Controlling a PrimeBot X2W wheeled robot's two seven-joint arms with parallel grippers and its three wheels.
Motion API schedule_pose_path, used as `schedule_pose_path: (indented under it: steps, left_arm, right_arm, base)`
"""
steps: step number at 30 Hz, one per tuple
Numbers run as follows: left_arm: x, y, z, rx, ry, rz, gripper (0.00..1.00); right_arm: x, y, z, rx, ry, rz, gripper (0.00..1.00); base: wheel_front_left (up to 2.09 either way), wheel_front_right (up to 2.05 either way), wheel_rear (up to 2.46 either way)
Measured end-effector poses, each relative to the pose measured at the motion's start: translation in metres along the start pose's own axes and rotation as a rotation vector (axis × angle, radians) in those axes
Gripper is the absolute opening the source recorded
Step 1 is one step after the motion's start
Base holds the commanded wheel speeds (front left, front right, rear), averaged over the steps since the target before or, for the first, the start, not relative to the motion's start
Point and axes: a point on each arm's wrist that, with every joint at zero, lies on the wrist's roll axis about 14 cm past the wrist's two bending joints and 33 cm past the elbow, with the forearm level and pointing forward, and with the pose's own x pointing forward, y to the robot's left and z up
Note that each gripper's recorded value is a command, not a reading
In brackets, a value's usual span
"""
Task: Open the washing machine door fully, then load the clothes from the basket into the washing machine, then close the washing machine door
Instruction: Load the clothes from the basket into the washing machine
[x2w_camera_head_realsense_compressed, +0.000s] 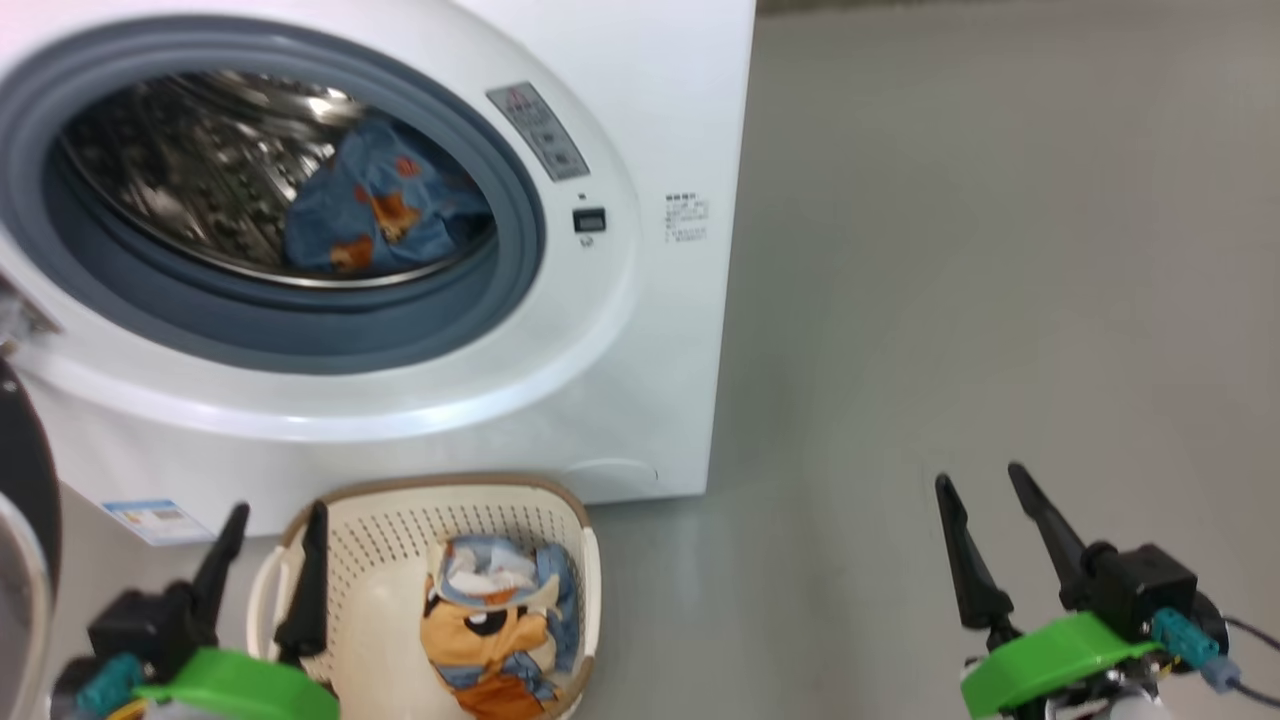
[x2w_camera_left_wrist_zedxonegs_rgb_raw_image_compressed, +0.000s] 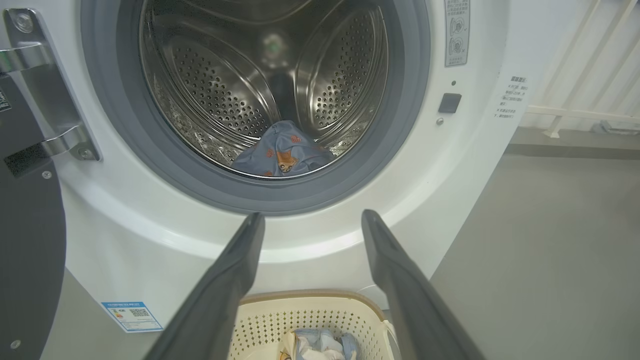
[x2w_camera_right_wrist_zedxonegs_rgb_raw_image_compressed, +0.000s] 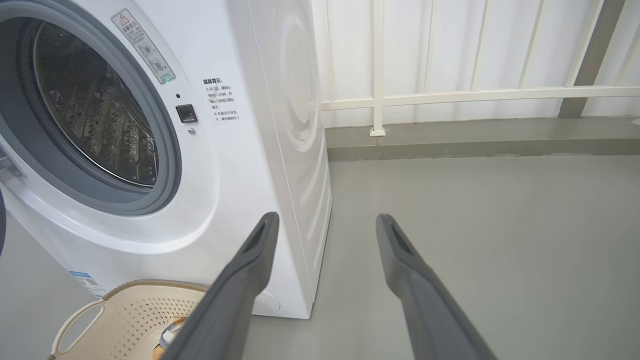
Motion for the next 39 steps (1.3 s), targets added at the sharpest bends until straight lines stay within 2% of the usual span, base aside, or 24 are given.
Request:
schedule_pose_path:
  steps: [11, 39]
  left_arm:
    - [-0.04, -0.009, 0.007, -0.018, -0.041, 0.023, 1.0]
    - [-0.048, -0.02, 0.008, -0.024, -0.054, 0.01, 1.0]
  right_arm:
    - [-0.022, 0.006, 0.018, 0.004, -0.048, 0.007, 1.0]
    - [-0.03, 0.008, 0.023, 0.026, -0.064, 0.009, 1.0]
  base:
    - [0.0, 0.0, 0.0]
    - [0.0, 0.0, 0.0]
